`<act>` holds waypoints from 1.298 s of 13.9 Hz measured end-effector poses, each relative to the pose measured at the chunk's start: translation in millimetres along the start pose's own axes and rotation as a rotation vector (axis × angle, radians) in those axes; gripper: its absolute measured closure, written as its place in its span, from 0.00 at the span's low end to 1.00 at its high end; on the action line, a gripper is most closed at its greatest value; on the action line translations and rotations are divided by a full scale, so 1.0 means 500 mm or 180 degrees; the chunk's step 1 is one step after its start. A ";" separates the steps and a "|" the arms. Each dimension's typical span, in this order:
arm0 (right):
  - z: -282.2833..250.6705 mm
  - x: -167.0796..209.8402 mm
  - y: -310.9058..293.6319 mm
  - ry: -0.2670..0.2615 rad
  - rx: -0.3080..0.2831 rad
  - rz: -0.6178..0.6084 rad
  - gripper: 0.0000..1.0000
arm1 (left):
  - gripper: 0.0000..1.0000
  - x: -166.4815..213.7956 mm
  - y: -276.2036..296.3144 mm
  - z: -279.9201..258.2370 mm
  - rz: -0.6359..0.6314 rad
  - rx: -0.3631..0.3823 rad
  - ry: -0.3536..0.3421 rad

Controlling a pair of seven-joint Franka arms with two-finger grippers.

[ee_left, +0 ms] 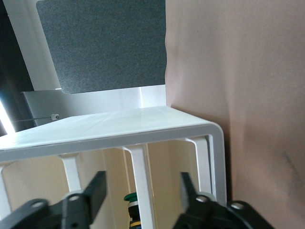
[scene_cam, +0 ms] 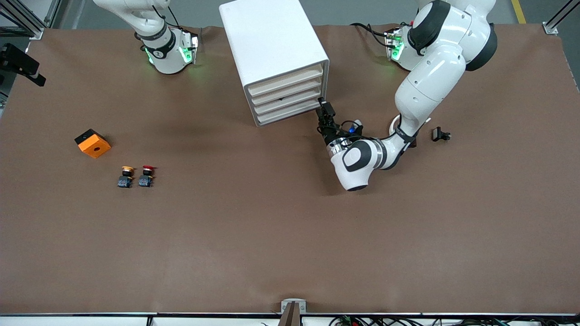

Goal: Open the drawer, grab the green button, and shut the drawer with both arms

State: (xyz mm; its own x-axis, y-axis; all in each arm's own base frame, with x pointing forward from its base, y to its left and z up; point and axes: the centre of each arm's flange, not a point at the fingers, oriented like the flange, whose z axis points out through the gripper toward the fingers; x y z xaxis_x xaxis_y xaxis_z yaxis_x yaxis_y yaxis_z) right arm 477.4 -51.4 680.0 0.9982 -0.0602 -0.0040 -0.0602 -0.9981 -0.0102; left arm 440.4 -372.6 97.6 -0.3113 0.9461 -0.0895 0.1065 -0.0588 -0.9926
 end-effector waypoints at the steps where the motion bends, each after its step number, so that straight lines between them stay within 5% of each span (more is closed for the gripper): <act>1: 0.005 0.003 0.000 -0.0015 0.0000 -0.0002 0.00 | 0.45 -0.002 -0.002 0.001 -0.0012 0.0008 -0.0003; 14: 0.095 0.078 -0.026 -0.0257 -0.0015 -0.0094 0.00 | 0.46 -0.026 0.010 0.063 -0.0173 0.0105 0.0179; 16: 0.148 0.109 -0.027 -0.0402 -0.0020 -0.0096 0.00 | 0.49 -0.031 0.009 0.075 -0.0188 0.0118 0.0220; 18: 0.198 0.142 -0.024 -0.0517 -0.0025 -0.0083 0.00 | 0.67 -0.034 0.008 0.081 -0.0201 0.0120 0.0237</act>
State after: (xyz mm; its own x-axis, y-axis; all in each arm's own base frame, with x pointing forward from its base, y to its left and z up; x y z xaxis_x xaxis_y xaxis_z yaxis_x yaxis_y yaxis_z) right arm 548.6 -42.7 580.8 0.9857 -0.0323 -0.1654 -0.0336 -0.9994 -0.0046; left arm 407.9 -401.7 91.7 -0.2450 0.9693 -0.0216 0.0528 -0.0089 -0.9986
